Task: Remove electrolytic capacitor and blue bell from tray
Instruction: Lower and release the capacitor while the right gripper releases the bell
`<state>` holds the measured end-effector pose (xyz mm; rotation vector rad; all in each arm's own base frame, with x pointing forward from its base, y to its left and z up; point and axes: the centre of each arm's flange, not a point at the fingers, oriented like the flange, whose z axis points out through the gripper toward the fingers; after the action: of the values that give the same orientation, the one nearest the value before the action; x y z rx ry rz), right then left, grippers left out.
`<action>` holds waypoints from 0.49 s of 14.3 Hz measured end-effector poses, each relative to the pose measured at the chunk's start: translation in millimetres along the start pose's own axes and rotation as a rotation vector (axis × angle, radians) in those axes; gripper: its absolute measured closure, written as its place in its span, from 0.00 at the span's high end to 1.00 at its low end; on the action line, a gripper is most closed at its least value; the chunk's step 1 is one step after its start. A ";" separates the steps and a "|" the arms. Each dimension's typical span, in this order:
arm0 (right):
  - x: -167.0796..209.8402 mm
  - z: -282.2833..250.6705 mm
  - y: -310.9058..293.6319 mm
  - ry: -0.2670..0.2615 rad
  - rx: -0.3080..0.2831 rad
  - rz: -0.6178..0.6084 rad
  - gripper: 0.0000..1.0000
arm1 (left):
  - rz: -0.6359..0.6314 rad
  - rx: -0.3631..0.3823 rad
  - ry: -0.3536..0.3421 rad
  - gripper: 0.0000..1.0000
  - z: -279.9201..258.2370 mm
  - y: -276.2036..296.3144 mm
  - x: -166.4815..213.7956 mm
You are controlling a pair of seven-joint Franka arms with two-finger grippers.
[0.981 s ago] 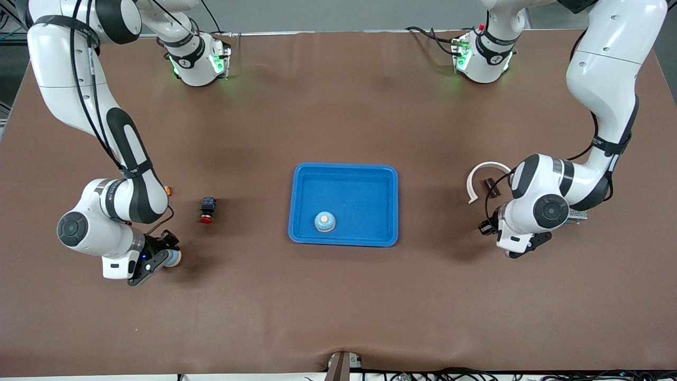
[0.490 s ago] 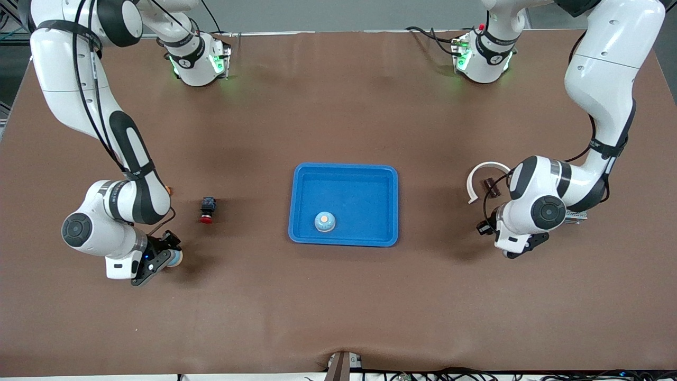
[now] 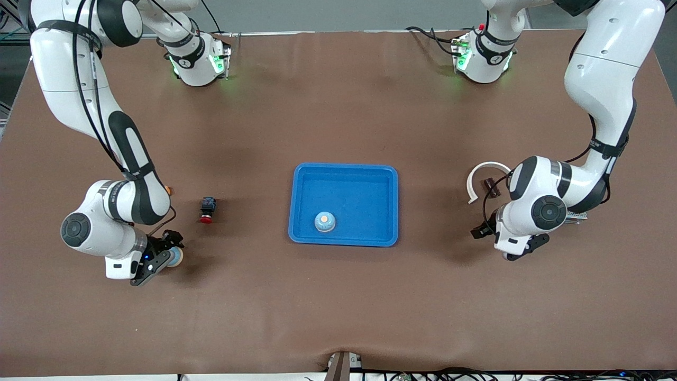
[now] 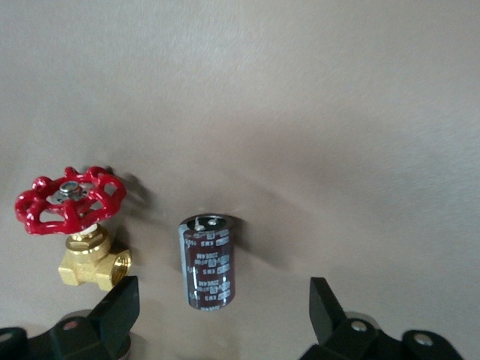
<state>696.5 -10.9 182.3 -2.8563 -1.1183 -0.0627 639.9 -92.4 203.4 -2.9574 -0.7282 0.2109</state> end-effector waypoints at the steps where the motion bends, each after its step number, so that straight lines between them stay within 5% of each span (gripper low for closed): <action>1: 0.6 -0.7 0.1 0.002 0.000 0.001 1.00 | -0.001 -0.002 0.005 1.00 -6.2 1.5 2.5; 7: 26.7 -50.3 5.5 -0.001 0.067 0.050 1.00 | -0.002 0.016 0.019 1.00 -70.9 13.4 10.3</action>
<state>719.2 -1.1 233.9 -2.8240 -1.0281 -0.0206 666.0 -103.2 270.6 -2.9395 -0.7230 0.1876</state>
